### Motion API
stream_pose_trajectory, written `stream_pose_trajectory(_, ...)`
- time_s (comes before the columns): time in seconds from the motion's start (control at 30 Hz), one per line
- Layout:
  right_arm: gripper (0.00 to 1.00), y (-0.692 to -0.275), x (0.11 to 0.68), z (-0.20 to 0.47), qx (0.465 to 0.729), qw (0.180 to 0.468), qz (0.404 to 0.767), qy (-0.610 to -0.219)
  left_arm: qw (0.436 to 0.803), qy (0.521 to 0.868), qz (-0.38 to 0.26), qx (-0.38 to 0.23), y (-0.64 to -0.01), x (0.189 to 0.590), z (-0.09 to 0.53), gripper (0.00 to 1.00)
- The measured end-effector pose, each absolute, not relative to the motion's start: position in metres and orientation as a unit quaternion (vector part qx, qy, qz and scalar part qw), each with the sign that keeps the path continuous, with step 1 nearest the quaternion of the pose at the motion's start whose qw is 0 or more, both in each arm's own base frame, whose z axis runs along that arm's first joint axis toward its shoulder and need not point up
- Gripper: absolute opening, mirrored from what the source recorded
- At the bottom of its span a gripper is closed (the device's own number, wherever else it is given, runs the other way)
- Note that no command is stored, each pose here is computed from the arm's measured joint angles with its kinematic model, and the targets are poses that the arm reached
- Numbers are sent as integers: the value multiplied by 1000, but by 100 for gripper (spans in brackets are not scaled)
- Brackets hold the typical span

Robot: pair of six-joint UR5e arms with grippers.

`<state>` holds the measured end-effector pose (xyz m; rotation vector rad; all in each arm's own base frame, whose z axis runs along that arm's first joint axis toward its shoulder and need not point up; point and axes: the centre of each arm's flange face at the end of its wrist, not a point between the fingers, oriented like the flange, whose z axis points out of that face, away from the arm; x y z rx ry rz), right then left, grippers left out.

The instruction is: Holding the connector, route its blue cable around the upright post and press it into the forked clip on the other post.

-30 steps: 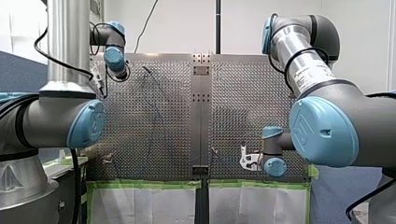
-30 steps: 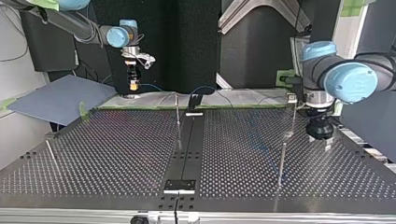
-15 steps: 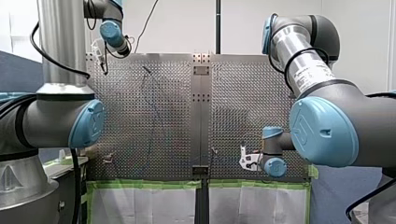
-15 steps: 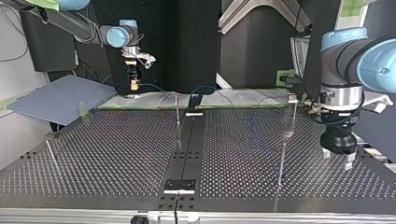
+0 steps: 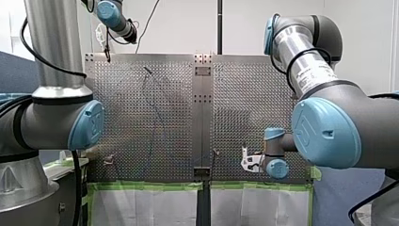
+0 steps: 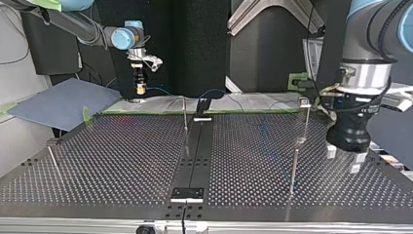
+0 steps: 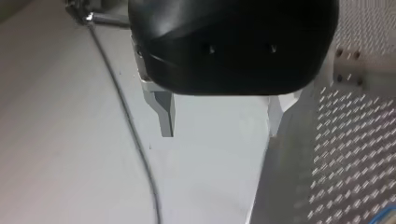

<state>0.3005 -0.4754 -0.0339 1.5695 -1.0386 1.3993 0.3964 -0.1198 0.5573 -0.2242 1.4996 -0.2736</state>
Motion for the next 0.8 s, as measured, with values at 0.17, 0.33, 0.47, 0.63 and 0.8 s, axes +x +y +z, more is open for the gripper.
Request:
stream_pose_trajectory(0.17, 0, -476, 301, -34, 617, 388, 550, -408, 693, 702, -142, -84, -131, 396, 546, 100)
stream_pose_trajectory(0.33, 0, -476, 300, -34, 616, 388, 550, -408, 664, 730, -143, -77, -138, 402, 528, 100)
stream_pose_trajectory(0.47, 0, -476, 300, -34, 616, 388, 550, -408, 649, 744, -137, -80, -139, 409, 516, 100)
stream_pose_trajectory(0.63, 0, -476, 301, -34, 617, 388, 550, -408, 647, 746, -130, -86, -138, 415, 511, 100)
stream_pose_trajectory(0.8, 0, -475, 301, -34, 617, 387, 551, -408, 647, 746, -129, -87, -138, 416, 510, 100)
